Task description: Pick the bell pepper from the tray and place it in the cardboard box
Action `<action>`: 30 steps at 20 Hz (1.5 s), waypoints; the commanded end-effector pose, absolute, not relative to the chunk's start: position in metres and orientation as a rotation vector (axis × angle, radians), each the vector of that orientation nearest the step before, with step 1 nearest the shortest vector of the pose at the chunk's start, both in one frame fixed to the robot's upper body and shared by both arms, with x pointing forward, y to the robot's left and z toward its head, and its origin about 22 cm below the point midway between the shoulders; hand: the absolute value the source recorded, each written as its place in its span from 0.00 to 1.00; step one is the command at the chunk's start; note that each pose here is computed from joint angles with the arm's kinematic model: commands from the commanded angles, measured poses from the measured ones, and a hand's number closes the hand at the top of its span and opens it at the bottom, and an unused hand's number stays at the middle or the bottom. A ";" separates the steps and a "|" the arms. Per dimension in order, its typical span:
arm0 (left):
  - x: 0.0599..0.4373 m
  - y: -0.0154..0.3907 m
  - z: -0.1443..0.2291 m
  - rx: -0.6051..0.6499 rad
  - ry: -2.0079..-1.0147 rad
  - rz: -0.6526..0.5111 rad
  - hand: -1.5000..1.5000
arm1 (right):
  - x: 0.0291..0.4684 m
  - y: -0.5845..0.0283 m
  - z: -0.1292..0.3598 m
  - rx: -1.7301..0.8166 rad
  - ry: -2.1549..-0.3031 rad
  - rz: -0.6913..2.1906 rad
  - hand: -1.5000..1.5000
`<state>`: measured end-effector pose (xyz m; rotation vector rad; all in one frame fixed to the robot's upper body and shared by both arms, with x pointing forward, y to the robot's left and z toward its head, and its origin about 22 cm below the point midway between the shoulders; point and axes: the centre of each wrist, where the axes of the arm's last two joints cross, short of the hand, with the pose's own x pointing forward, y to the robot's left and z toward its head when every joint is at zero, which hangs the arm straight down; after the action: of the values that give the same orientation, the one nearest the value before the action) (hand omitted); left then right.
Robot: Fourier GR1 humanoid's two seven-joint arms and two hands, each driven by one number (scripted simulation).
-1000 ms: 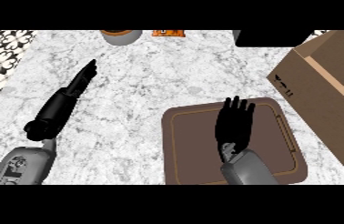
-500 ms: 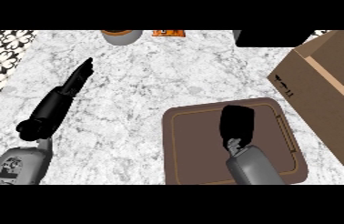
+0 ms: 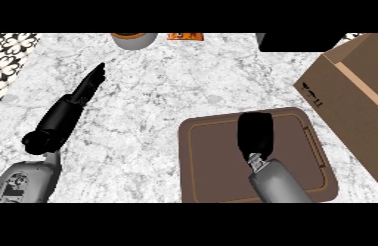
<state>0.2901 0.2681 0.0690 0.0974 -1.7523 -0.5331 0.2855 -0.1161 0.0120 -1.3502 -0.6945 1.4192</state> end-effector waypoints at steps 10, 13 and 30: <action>0.287 0.268 0.073 0.086 -1.744 -0.531 0.50 | 0.357 -0.170 0.080 -0.961 -1.453 1.221 1.00; 0.293 0.257 0.065 0.103 -1.757 -0.534 0.50 | 0.365 -0.182 0.082 -1.074 -1.480 1.301 1.00; 0.287 0.264 0.077 0.108 -1.751 -0.537 0.50 | 0.374 -0.286 0.190 -1.360 -1.403 0.422 1.00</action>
<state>0.2883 0.2683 0.0678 0.1019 -1.7469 -0.5271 0.3663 -0.2488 0.1829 -1.3036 -1.4587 0.5564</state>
